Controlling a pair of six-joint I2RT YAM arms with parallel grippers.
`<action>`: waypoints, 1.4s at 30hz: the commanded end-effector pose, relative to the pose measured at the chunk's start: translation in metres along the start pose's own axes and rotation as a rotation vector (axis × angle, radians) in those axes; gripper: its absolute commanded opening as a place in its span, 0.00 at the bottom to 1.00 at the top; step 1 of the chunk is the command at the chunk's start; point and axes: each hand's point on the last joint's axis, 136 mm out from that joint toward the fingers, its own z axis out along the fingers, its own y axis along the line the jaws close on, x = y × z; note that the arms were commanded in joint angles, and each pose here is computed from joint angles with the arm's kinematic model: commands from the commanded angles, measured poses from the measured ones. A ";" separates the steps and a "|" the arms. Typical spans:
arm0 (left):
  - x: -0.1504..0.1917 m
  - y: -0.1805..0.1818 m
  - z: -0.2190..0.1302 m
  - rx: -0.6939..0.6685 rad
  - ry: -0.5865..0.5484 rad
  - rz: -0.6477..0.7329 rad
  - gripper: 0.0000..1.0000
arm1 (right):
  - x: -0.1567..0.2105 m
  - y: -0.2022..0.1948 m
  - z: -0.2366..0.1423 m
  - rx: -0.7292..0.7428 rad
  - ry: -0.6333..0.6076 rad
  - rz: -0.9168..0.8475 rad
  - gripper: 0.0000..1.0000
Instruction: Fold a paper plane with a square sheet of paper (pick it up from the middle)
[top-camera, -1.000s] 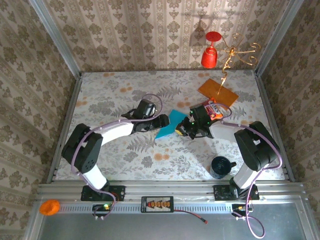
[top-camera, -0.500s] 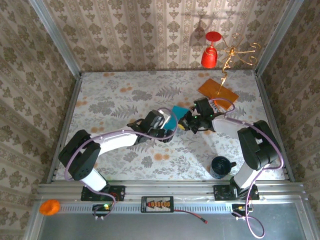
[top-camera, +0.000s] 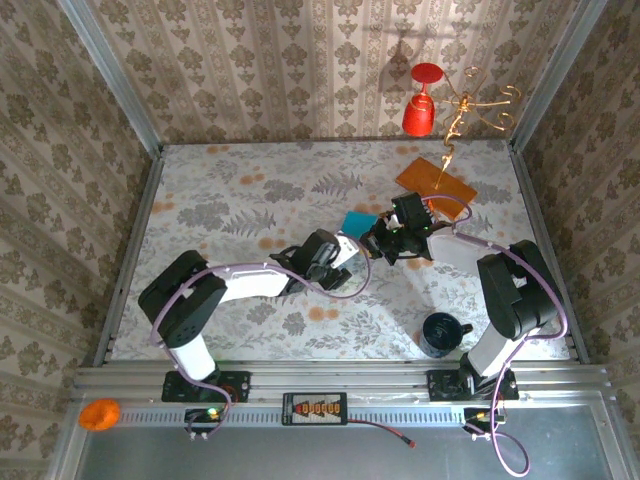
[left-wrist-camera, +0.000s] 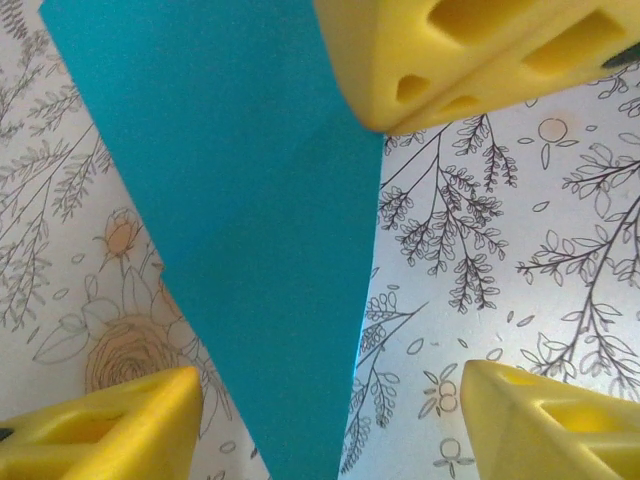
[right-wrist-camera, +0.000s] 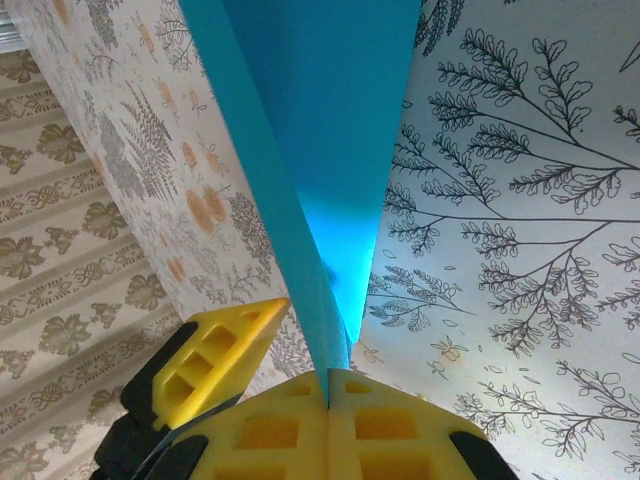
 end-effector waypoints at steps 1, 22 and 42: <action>-0.009 0.003 0.007 -0.028 -0.031 0.064 0.66 | 0.004 0.000 -0.001 -0.002 0.031 0.012 0.05; 0.002 0.006 0.019 -0.062 -0.030 0.052 0.27 | 0.004 -0.004 -0.003 -0.008 0.041 0.034 0.15; -0.005 0.010 0.007 0.193 -0.076 -0.352 0.10 | -0.037 -0.013 -0.049 0.041 -0.149 -0.173 0.54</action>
